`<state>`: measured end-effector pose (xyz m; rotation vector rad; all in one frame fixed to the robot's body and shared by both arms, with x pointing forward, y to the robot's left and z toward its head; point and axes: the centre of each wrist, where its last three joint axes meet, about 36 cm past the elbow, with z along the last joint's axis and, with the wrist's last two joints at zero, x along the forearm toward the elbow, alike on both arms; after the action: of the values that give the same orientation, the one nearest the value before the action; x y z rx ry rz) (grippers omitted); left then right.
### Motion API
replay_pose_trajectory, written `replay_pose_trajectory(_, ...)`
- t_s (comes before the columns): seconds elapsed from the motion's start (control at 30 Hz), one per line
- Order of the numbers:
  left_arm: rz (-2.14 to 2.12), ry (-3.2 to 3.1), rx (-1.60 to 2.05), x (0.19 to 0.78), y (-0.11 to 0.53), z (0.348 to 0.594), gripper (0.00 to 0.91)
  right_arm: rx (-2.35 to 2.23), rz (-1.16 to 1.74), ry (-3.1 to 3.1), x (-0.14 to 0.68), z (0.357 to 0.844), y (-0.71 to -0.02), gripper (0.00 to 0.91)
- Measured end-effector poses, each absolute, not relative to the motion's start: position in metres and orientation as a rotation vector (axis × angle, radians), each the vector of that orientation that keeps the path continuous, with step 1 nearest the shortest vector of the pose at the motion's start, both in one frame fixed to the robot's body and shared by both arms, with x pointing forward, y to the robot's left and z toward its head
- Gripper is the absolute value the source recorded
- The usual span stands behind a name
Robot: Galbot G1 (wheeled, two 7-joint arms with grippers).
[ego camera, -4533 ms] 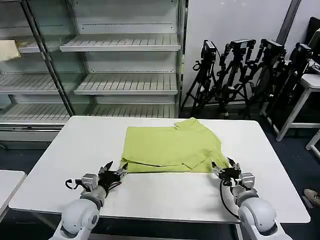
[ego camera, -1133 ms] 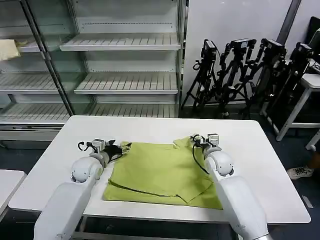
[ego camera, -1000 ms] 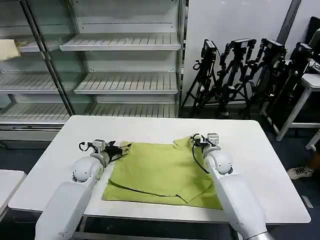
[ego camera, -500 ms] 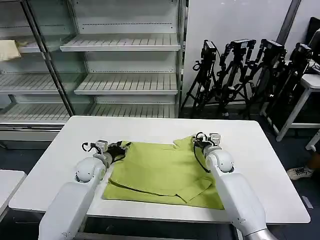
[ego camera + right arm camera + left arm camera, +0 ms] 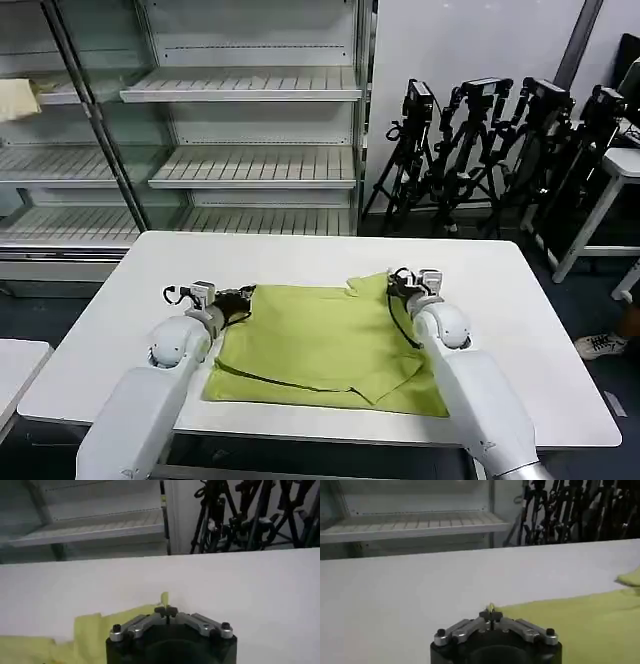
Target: Fold and organize the clothes.
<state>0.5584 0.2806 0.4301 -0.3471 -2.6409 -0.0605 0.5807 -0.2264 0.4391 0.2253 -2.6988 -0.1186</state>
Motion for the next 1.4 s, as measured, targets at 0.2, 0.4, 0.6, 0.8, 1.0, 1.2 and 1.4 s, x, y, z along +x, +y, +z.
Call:
replay_pose_trajectory(0.2, -0.051, -2.674, -0.347, 0.538, 0.284, 0.437, 0.01, 0.264, -0.116, -2.752, 0.548, 0.456, -0.234, 0.0)
replay_pose_trajectory(0.4, -0.046, -2.7, -0.351, 0.507, 0.285, 0.442, 0.02, 0.312, -0.102, -2.783, 0.503, 0.465, -0.24, 0.0)
replay_pose_trajectory(0.6, -0.041, -2.715, -0.357, 0.473, 0.285, 0.441, 0.01, 0.342, -0.091, -2.799, 0.458, 0.465, -0.243, 0.0)
replay_pose_trajectory(0.8, -0.047, -2.714, -0.348, 0.447, 0.291, 0.438, 0.01, 0.345, -0.084, -2.809, 0.423, 0.465, -0.245, 0.0)
replay_pose_trajectory(1.0, -0.038, -2.706, -0.375, 0.424, 0.282, 0.437, 0.01, 0.323, -0.068, -2.814, 0.398, 0.465, -0.252, 0.0)
replay_pose_trajectory(1.2, -0.049, -2.699, -0.394, 0.411, 0.278, 0.441, 0.01, 0.306, -0.062, -2.816, 0.384, 0.466, -0.257, 0.0)
replay_pose_trajectory(1.4, -0.073, -2.693, -0.378, 0.405, 0.281, 0.445, 0.01, 0.303, -0.053, -2.809, 0.378, 0.463, -0.261, 0.0)
